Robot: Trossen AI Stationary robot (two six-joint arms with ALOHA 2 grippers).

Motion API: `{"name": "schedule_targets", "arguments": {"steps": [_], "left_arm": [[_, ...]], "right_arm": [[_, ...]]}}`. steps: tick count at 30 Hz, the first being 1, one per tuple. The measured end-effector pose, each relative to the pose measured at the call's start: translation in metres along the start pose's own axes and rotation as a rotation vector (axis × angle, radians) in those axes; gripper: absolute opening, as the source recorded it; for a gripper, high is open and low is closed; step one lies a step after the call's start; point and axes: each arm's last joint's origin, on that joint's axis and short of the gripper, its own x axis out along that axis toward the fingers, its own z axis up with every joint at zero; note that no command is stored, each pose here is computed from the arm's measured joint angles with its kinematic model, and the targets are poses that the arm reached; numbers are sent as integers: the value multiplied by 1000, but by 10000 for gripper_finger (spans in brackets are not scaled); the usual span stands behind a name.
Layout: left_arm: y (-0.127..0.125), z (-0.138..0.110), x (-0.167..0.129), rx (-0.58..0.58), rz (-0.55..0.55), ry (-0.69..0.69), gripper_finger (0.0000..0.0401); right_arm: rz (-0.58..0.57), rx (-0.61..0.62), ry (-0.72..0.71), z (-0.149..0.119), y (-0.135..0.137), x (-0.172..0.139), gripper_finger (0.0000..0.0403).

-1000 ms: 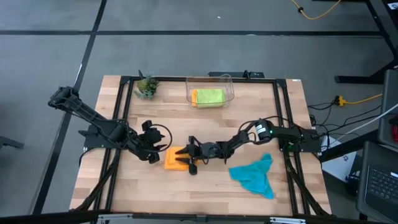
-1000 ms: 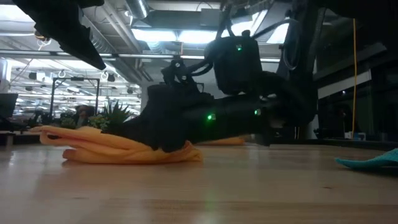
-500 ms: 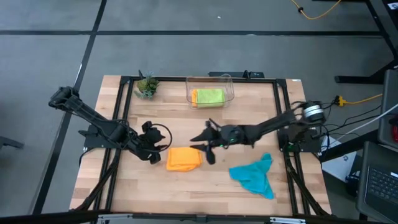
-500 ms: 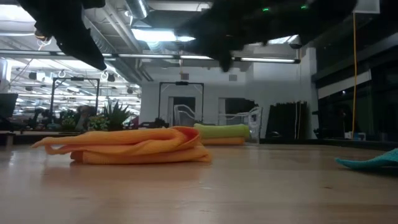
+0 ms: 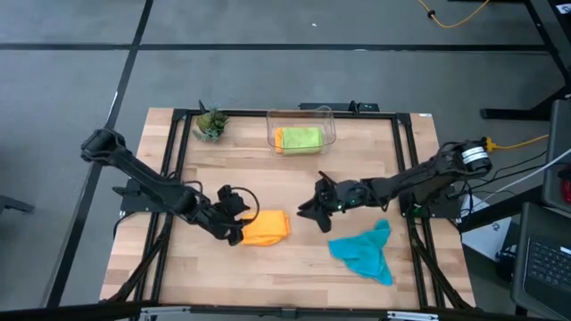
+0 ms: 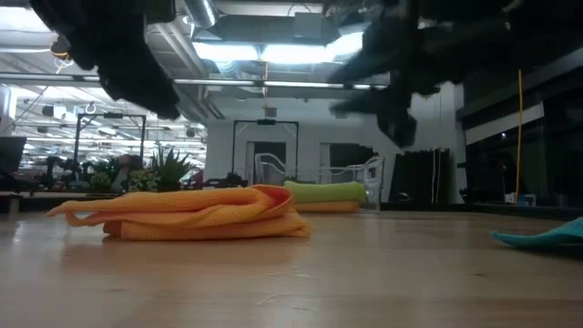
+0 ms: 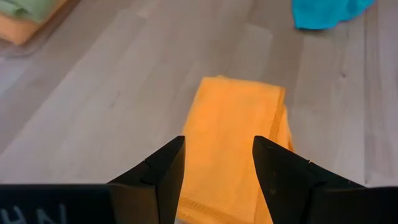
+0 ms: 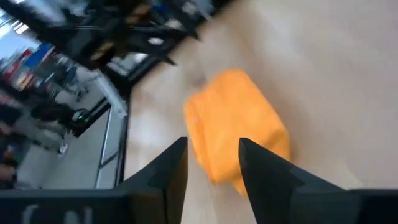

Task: Fold microfiber towels
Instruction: Put the orange microfiber cloth into the transparent bin

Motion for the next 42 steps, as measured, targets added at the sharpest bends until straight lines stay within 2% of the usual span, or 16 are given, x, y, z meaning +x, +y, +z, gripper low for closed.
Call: {"name": "schedule_targets", "arguments": {"steps": [3, 6, 11, 14, 19, 26, 32, 37, 42], "left_arm": [[-4, -6, 11, 19, 21, 24, 181], [-6, -12, 20, 36, 34, 50, 181], [-10, -19, 32, 50, 39, 78, 181], [-11, -24, 38, 64, 53, 99, 181], [-14, -28, 49, 58, 31, 135, 181], [-16, -30, 57, 42, 9, 136, 181], [-17, -30, 58, 41, 3, 140, 181], [-17, -30, 58, 64, -1, 139, 181], [-18, -30, 58, 64, -6, 136, 181]], "right_arm": [[-40, 132, 45, -9, -9, 7, 165], [-51, 236, 94, -13, -18, 13, 207], [-91, 316, 142, -22, -33, 23, 280], [-124, 364, 165, -32, -43, 31, 301], [-103, 452, 208, -42, -50, 46, 306], [-46, 456, 245, -35, -42, 85, 306], [-122, 419, 324, -24, -40, 107, 306], [-158, 362, 357, -10, -38, 108, 306], [-230, 352, 420, -11, -39, 100, 306]]}}
